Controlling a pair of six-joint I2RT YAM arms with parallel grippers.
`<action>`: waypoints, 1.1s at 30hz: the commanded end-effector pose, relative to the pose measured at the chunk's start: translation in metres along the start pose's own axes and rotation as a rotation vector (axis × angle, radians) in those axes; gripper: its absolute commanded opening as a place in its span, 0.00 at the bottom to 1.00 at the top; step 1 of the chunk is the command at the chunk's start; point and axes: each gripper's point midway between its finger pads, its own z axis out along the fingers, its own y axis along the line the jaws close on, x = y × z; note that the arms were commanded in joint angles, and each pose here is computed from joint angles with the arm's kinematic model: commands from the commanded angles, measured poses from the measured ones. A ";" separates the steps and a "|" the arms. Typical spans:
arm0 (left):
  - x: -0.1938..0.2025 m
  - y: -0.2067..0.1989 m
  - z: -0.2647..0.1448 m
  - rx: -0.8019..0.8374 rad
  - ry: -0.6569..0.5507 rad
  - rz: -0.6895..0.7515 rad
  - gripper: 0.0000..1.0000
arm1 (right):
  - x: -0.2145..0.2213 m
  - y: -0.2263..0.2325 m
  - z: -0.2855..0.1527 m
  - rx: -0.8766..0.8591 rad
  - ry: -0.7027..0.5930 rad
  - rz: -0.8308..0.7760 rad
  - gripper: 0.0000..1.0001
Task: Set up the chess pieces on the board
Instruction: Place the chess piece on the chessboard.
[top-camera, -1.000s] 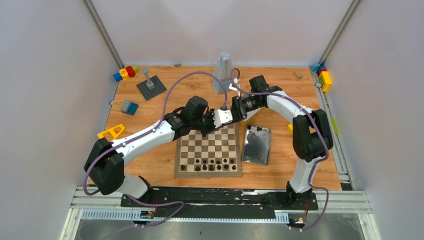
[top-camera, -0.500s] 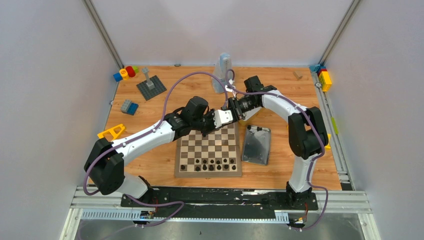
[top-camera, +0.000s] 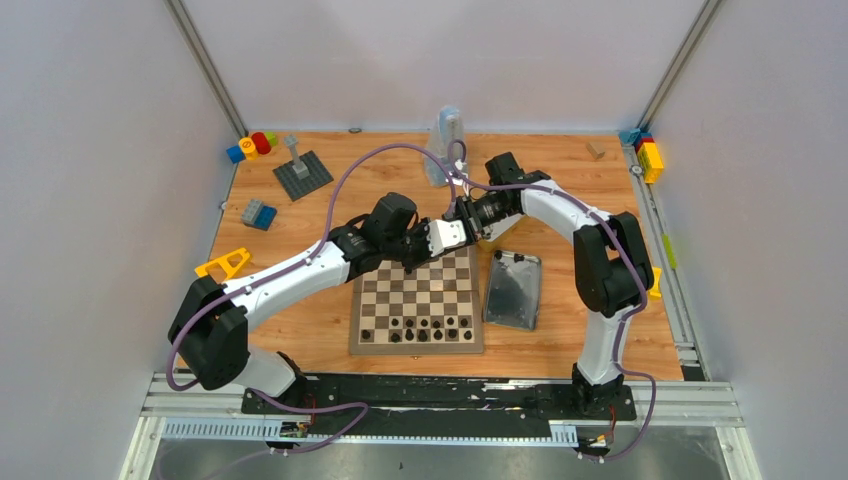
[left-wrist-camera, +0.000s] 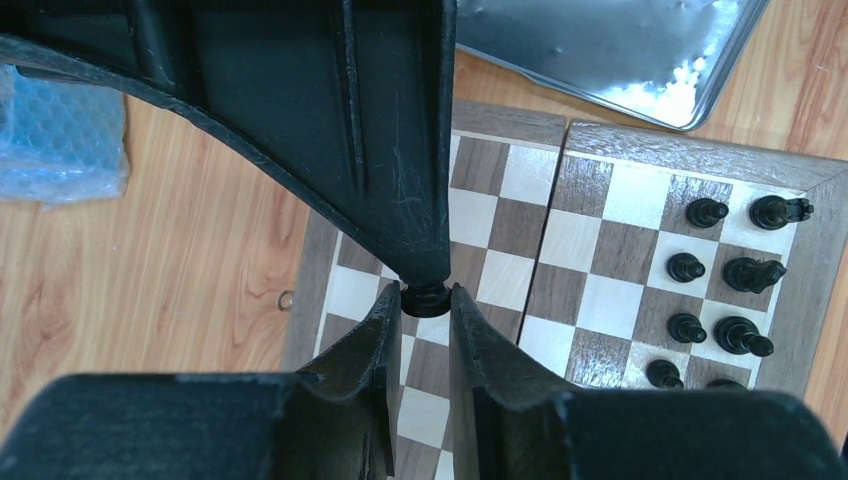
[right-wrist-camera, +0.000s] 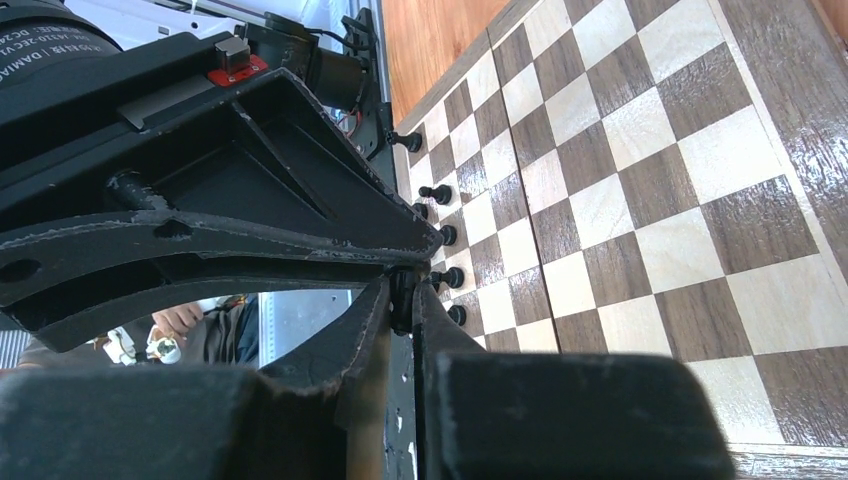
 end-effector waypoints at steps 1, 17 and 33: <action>-0.017 0.006 -0.002 -0.022 -0.047 0.015 0.29 | -0.012 0.016 0.000 -0.056 -0.011 -0.057 0.06; 0.008 0.041 -0.067 -0.106 -0.063 -0.150 0.75 | -0.022 0.023 -0.037 0.238 -0.038 -0.276 0.00; 0.126 0.129 -0.188 -0.345 -0.072 -0.882 0.74 | 0.030 0.070 0.073 0.464 0.372 -0.771 0.03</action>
